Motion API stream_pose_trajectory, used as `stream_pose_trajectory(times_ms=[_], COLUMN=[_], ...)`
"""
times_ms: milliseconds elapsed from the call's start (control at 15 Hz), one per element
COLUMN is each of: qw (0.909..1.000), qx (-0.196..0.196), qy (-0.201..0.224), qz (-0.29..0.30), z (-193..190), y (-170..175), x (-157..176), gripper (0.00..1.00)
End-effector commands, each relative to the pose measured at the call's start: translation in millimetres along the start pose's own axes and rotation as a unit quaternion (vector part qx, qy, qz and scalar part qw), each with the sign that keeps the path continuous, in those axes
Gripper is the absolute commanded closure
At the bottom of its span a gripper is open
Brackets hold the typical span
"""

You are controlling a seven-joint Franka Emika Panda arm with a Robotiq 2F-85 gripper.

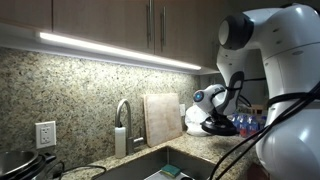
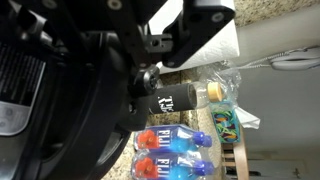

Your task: Put the black lid on the rice cooker.

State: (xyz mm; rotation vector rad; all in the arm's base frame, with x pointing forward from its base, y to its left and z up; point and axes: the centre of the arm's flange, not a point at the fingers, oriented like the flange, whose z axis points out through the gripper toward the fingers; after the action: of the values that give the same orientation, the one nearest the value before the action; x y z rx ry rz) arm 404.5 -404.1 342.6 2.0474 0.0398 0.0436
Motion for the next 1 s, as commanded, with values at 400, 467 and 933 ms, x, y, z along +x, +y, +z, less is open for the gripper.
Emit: stream_pose_trajectory(times_ms=[400, 467, 933], qw=[0.9824, 0.9787, 0.9734], qx=[-0.029, -0.031, -0.021], qy=[0.055, 0.068, 0.132], qz=[-0.176, -0.191, -0.186], z=[-136.2, -150.1, -192.3], y=[18.6, 14.8, -22.9], x=[1.3, 0.4, 3.2], gripper=[0.98, 0.98, 0.90])
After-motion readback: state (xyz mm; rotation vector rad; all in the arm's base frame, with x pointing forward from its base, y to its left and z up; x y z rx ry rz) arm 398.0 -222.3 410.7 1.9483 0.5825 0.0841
